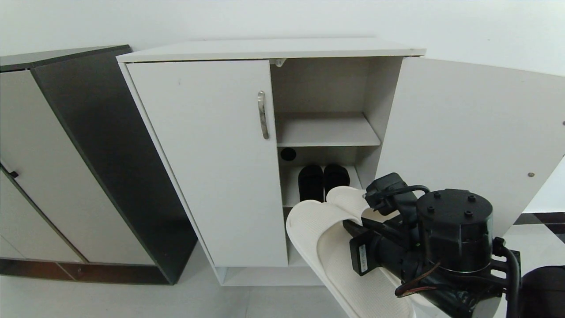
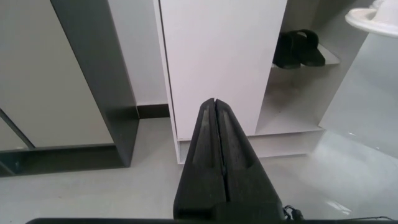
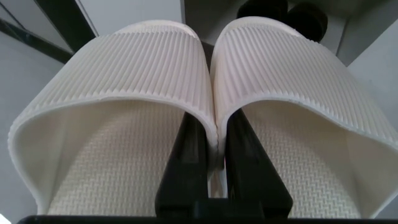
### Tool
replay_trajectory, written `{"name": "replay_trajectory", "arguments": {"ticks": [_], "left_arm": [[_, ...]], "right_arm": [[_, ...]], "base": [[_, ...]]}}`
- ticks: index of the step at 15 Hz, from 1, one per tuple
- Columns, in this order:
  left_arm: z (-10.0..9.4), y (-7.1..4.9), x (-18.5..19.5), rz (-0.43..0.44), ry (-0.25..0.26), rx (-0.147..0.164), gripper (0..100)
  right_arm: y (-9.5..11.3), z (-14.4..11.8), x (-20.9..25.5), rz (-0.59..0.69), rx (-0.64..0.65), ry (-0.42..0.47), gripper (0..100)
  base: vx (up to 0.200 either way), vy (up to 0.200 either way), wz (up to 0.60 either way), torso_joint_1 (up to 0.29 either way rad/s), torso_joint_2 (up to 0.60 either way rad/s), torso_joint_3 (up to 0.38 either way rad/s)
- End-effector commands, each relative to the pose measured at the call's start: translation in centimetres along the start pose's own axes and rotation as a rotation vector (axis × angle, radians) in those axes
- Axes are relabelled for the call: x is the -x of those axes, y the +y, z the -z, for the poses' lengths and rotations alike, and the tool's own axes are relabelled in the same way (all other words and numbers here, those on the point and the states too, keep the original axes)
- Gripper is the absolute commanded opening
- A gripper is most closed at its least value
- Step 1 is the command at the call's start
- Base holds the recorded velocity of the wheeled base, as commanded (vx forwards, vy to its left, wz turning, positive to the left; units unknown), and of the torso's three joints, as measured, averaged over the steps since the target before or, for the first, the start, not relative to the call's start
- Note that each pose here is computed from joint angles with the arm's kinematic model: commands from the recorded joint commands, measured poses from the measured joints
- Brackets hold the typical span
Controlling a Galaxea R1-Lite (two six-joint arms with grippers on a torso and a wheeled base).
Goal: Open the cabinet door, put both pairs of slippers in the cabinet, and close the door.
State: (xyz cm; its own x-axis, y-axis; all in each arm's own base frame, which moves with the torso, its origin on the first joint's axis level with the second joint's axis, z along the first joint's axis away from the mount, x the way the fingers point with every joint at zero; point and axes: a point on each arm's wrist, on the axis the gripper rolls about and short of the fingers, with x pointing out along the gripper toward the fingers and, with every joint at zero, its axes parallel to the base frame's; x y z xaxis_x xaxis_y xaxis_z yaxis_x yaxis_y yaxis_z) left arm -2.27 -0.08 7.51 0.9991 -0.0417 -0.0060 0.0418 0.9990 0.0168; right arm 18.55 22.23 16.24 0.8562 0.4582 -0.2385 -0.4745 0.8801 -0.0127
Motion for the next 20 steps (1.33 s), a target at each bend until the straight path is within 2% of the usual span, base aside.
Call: {"name": "replay_trajectory", "arguments": {"ticks": [1, 3, 9, 12, 14, 15, 16, 17, 20], "left_arm": [[0.0, 0.0, 0.0, 0.0, 0.0, 0.0, 0], [0.0, 0.0, 0.0, 0.0, 0.0, 0.0, 0], [0.0, 0.0, 0.0, 0.0, 0.0, -0.001, 0], [0.0, 0.0, 0.0, 0.0, 0.0, -0.001, 0], [0.0, 0.0, 0.0, 0.0, 0.0, -0.001, 0], [0.0, 0.0, 0.0, 0.0, 0.0, -0.001, 0], [0.0, 0.0, 0.0, 0.0, 0.0, -0.001, 0], [0.0, 0.0, 0.0, 0.0, 0.0, -0.001, 0], [0.0, 0.0, 0.0, 0.0, 0.0, -0.001, 0]], "right_arm": [[0.0, -0.1, 0.0, -0.003, 0.004, -0.014, 0], [0.0, 0.2, 0.0, -0.003, 0.009, -0.011, 0], [1.2, -0.5, -2.6, 0.027, -0.017, -0.077, 0], [2.5, -3.8, -4.4, 0.218, -0.018, -0.076, 0], [3.6, -7.2, -4.6, 0.268, -0.044, -0.079, 0], [3.7, -7.6, -4.7, 0.27, -0.049, -0.077, 0], [4.0, -9.3, -5.2, 0.321, -0.105, -0.071, 0], [4.2, -10.0, -5.5, 0.36, -0.136, -0.078, 0], [4.7, -9.7, -6.0, 0.369, -0.129, -0.073, 0]], "base": [[0.0, 0.0, 0.0, 0.0, 0.0, 0.0], [0.0, 0.0, -0.6, 0.002, 0.0, 0.009], [0.0, 0.0, 0.0, 0.0, 0.0, 0.0], [0.0, 0.0, 0.0, 0.0, 0.0, 0.0], [0.0, 0.0, 0.0, 0.0, 0.0, 0.0], [0.0, 0.0, 0.0, 0.0, 0.0, 0.0], [0.0, 0.0, 0.0, 0.0, 0.0, 0.0], [0.0, 0.0, 0.0, 0.0, 0.0, 0.0], [0.0, 0.0, 0.0, 0.0, 0.0, 0.0]]}}
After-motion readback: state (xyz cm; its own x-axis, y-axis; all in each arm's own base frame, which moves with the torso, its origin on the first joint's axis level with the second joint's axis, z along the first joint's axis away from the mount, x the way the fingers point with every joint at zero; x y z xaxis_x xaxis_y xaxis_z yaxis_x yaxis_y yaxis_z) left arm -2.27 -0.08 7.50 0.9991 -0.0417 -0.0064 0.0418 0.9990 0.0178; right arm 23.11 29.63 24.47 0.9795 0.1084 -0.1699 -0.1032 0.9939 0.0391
